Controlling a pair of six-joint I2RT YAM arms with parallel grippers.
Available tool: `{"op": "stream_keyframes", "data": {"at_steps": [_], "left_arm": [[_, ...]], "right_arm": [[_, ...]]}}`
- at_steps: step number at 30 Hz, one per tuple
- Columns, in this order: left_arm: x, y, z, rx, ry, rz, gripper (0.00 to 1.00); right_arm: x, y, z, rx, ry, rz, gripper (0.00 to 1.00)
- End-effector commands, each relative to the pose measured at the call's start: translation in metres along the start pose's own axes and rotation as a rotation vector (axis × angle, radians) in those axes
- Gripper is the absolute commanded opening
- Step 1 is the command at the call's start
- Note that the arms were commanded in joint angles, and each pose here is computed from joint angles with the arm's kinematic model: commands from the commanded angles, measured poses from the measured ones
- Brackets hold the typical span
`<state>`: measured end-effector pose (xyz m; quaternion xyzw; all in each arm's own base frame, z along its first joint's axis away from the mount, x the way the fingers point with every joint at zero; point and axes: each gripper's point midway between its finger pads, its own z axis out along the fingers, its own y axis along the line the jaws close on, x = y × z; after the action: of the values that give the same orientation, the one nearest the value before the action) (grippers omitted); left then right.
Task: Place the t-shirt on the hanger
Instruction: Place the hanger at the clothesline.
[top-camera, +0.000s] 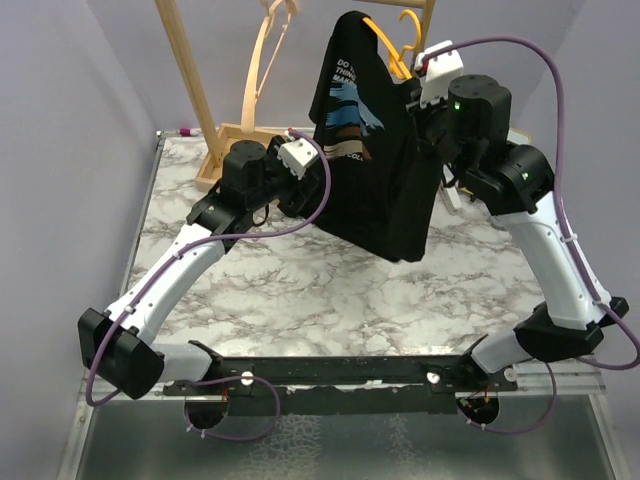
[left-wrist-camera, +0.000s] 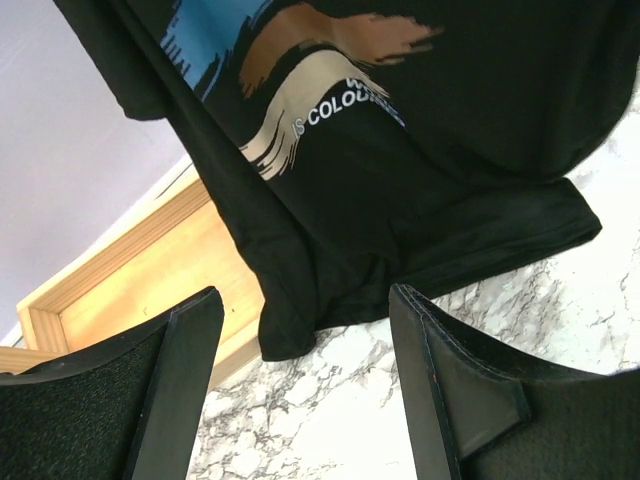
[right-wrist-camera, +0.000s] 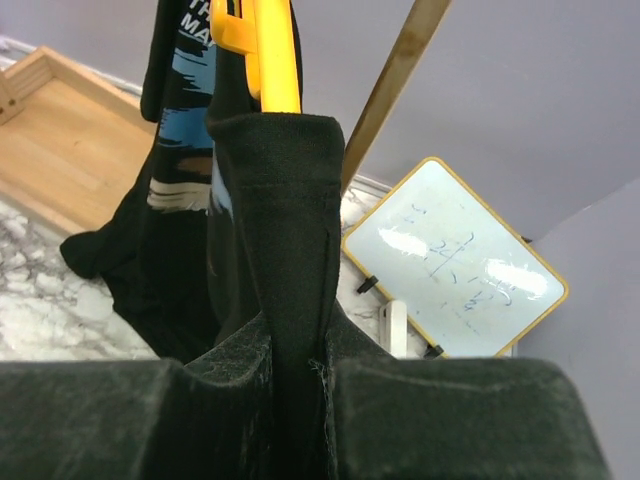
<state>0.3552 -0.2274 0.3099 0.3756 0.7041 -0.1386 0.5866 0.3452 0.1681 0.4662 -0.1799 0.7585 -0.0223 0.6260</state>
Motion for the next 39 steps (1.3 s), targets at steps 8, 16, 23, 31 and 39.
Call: {"op": "stream_keyframes", "data": {"at_steps": [8,16,23,31,39], "left_arm": [[-0.004,-0.008,0.003,0.054,-0.027,-0.028,0.7],[0.002,-0.017,0.003,0.095,-0.025,-0.038,0.7],[0.005,-0.018,0.005,0.108,-0.029,-0.037,0.7],[0.005,-0.02,0.013,0.127,-0.033,-0.042,0.7],[0.009,-0.021,0.01,0.124,-0.031,-0.057,0.7]], "right_arm": [[-0.034,-0.009,0.057,-0.022,-0.086,0.136,0.01],[-0.065,-0.003,0.071,-0.048,-0.183,0.195,0.01],[-0.079,-0.012,0.058,-0.025,-0.253,0.214,0.01],[-0.084,-0.019,0.079,0.026,-0.265,0.226,0.01],[-0.084,-0.037,0.097,0.097,-0.288,0.266,0.01]]}}
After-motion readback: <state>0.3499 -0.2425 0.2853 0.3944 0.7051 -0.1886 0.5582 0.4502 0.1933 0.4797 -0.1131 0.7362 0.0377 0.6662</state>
